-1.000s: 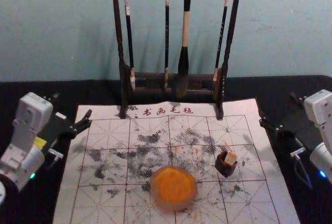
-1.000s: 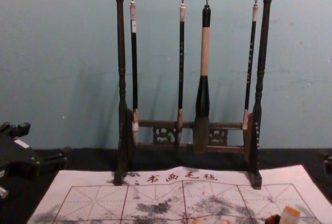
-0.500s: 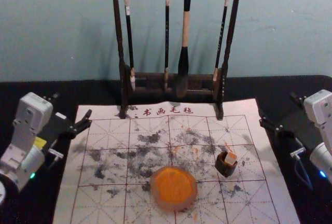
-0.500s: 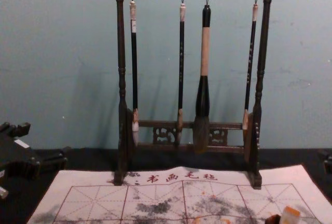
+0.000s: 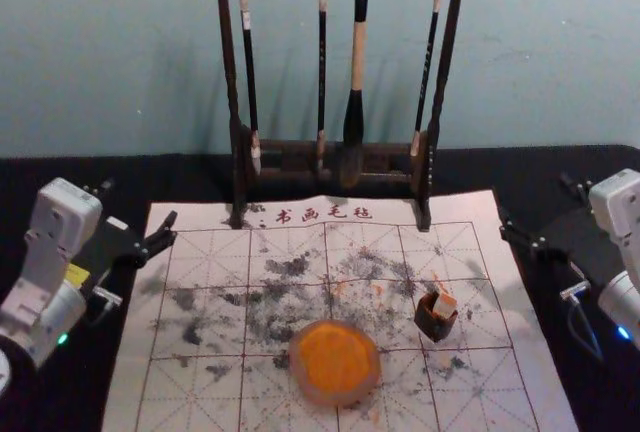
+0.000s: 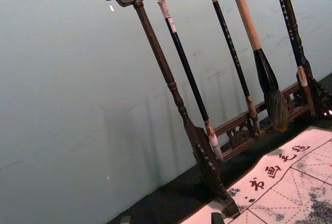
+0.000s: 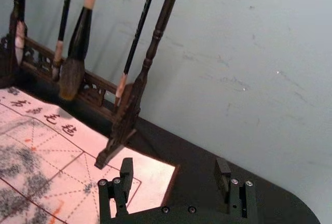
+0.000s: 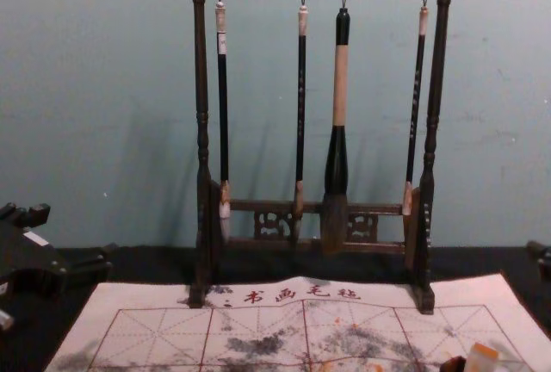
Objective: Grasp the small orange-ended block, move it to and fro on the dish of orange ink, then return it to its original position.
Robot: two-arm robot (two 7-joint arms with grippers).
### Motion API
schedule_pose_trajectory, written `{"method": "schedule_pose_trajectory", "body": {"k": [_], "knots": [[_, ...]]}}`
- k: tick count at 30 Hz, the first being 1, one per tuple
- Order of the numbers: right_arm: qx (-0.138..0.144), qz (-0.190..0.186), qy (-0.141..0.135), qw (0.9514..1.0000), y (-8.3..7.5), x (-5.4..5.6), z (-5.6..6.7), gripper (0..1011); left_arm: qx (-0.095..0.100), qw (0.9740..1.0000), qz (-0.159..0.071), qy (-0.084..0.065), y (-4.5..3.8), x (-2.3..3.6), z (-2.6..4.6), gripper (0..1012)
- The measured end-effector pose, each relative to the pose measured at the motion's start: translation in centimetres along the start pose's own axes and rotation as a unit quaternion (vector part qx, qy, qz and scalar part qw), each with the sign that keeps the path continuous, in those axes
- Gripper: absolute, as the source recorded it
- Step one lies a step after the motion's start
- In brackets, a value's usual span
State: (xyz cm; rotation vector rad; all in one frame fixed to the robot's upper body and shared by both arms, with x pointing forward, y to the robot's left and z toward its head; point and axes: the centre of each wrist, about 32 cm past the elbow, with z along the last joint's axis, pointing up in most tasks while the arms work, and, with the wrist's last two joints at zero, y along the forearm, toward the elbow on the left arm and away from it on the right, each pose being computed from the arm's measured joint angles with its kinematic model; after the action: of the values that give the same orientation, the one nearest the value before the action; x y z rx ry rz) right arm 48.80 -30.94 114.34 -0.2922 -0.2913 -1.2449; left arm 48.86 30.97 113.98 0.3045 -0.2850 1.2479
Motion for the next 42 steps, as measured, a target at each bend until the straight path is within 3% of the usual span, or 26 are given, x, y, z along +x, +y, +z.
{"method": "schedule_pose_trajectory", "body": {"k": [10,18,22,30,36,42], "knots": [[0.029,0.041,0.024,0.9984,-1.4,0.8,1.2,1002,0.000,1.0000,0.000,0.000,0.00,0.00,0.00,1001],[0.063,0.126,0.041,0.9892,-3.3,1.3,2.1,1002,0.000,1.0000,0.000,0.000,0.00,0.00,0.00,1001],[0.072,0.173,0.045,0.9812,-4.1,1.1,2.1,1002,0.000,1.0000,0.000,0.000,0.00,0.00,0.00,1001],[0.060,0.241,0.066,0.9665,-4.6,0.3,1.6,1002,0.000,1.0000,0.000,0.000,0.00,0.00,0.00,1002],[0.036,0.266,0.083,0.9596,-4.5,0.2,0.8,1002,0.000,1.0000,0.000,0.000,0.00,0.00,0.00,1001],[0.019,0.277,0.091,0.9563,-4.1,0.0,0.3,1002,0.000,1.0000,0.000,0.000,0.00,0.00,0.00,1001]]}}
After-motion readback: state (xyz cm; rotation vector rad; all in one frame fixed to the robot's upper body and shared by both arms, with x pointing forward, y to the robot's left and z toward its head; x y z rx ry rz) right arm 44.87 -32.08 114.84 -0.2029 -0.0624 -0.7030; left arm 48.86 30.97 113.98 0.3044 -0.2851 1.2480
